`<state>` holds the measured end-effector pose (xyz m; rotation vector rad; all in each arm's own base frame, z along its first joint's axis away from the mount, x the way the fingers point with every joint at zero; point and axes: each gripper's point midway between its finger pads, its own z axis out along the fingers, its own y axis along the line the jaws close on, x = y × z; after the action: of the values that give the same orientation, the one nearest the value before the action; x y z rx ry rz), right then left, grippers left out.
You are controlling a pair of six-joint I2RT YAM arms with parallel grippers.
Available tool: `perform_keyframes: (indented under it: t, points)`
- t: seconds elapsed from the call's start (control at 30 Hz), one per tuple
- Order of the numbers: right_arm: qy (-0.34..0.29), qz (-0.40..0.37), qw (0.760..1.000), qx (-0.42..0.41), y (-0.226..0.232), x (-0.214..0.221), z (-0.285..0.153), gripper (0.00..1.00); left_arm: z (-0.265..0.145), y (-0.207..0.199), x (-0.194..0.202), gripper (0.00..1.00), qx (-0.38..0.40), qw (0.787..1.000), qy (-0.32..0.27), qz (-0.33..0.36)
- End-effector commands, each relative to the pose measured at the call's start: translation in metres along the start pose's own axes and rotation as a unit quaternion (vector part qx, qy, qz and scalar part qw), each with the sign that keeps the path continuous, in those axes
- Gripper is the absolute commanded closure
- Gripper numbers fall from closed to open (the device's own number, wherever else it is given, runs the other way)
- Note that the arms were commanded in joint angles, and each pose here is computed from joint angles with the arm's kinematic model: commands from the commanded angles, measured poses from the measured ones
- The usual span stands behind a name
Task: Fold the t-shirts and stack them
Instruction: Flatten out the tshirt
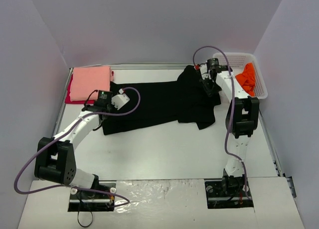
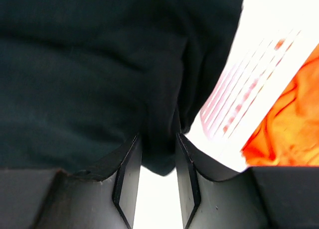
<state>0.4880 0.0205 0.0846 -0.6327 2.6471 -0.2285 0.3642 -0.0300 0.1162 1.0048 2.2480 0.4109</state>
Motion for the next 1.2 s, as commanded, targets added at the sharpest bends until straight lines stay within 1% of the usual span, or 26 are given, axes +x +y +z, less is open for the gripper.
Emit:
perform_keyframes:
  t: [0.0, 0.07, 0.1, 0.13, 0.2, 0.27, 0.37, 0.73, 1.0, 1.17]
  points:
    - [-0.015, -0.008, 1.0, 0.0, 0.006, 0.007, -0.035, 0.71, -0.003, 0.002, 0.001, 0.68, 0.001, 1.0, -0.024, 0.011]
    - [-0.006, -0.008, 1.0, -0.004, 0.011, 0.018, -0.033, 0.71, 0.004, -0.002, 0.003, 0.69, 0.011, 0.999, -0.033, 0.01]
    - [-0.009, -0.007, 1.0, -0.004, 0.011, 0.019, -0.036, 0.71, 0.011, -0.002, 0.014, 0.69, 0.016, 1.0, -0.022, 0.004]
    - [-0.01, -0.006, 1.0, -0.003, 0.011, 0.02, -0.036, 0.71, 0.015, -0.009, 0.012, 0.73, 0.038, 0.999, -0.035, 0.004]
    - [-0.005, -0.005, 1.0, -0.006, 0.015, 0.027, -0.034, 0.71, 0.026, -0.015, 0.023, 0.8, 0.055, 0.998, -0.023, 0.006]
    - [0.0, -0.004, 1.0, -0.008, 0.017, 0.03, -0.032, 0.71, 0.031, -0.018, 0.026, 0.84, 0.062, 0.998, -0.019, 0.01]
    - [0.006, -0.002, 1.0, -0.011, 0.02, 0.035, -0.027, 0.71, 0.041, -0.024, 0.032, 0.84, 0.071, 0.997, -0.011, 0.017]
    - [0.028, -0.004, 1.0, -0.009, 0.028, 0.044, -0.012, 0.71, 0.056, -0.034, 0.039, 0.84, 0.091, 0.996, 0.002, 0.026]
    - [0.038, -0.007, 0.999, -0.007, 0.029, 0.05, -0.006, 0.71, 0.072, -0.033, 0.046, 0.84, 0.087, 0.996, 0.018, 0.021]
    - [0.04, -0.009, 0.999, -0.003, 0.028, 0.05, -0.005, 0.71, 0.076, -0.024, 0.045, 0.85, 0.074, 0.997, 0.019, 0.016]
